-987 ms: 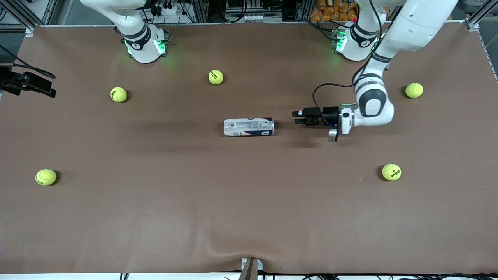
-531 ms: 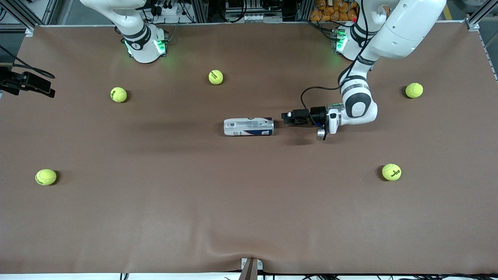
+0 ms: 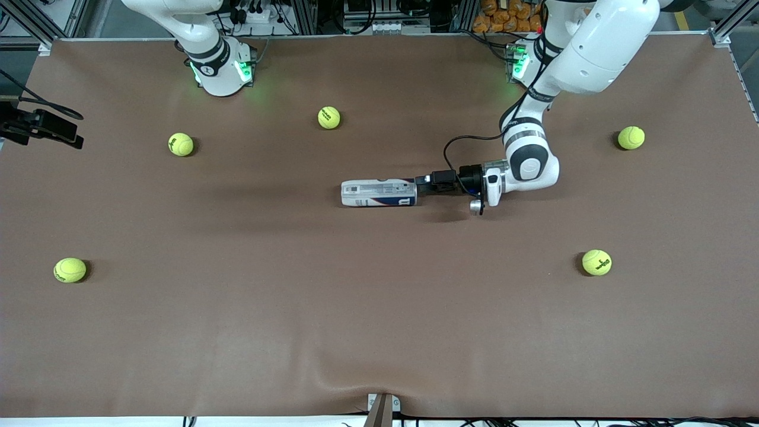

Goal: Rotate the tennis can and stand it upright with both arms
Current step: 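Lift the can with the left gripper and rotate it upright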

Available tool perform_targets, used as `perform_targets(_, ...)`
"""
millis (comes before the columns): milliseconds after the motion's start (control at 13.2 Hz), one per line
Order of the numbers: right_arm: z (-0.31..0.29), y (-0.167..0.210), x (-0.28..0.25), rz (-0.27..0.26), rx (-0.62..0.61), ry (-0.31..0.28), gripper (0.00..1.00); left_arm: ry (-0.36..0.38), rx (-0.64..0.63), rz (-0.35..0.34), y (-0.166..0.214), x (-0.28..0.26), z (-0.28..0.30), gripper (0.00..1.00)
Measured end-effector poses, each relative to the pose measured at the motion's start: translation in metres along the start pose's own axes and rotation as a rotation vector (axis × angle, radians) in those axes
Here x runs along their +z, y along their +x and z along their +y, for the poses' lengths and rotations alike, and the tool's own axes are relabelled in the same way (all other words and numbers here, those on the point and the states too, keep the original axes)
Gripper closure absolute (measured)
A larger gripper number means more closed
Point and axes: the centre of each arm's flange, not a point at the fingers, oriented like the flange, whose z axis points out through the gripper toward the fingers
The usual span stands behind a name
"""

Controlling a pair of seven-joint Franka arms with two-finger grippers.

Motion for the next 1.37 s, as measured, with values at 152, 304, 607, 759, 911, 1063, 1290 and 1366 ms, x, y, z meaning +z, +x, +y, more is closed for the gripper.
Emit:
perform_targets(152, 0.000, 0.000, 0.000, 0.001, 0.000, 0.000, 0.00, -0.004, 0.008, 0.003, 0.001, 0.004, -0.004, 0.04)
perform_targets(304, 0.000, 0.000, -0.001, 0.002, 0.001, 0.000, 0.00, -0.012, 0.015, 0.006, 0.008, 0.009, -0.004, 0.08)
perform_targets(607, 0.000, 0.000, -0.001, 0.003, 0.001, 0.000, 0.00, -0.025, 0.029, -0.001, 0.019, 0.022, -0.004, 0.32)
perform_targets(759, 0.001, 0.000, -0.001, 0.003, 0.001, 0.000, 0.00, -0.024, 0.027, -0.001, 0.019, 0.022, -0.005, 0.53)
perform_targets(911, 0.001, 0.000, -0.001, 0.003, 0.002, 0.000, 0.00, -0.024, 0.027, -0.001, 0.019, 0.023, -0.005, 0.74)
perform_targets(1063, 0.001, 0.000, -0.001, 0.003, 0.002, 0.000, 0.00, -0.026, 0.028, -0.002, 0.020, 0.023, -0.004, 0.95)
perform_targets(1290, 0.001, 0.000, -0.001, 0.003, 0.002, 0.000, 0.00, -0.046, 0.031, -0.010, 0.021, 0.029, 0.005, 0.95)
perform_targets(1366, 0.001, 0.000, -0.001, 0.003, 0.002, 0.000, 0.00, -0.063, 0.014, -0.018, 0.022, 0.034, 0.016, 0.95)
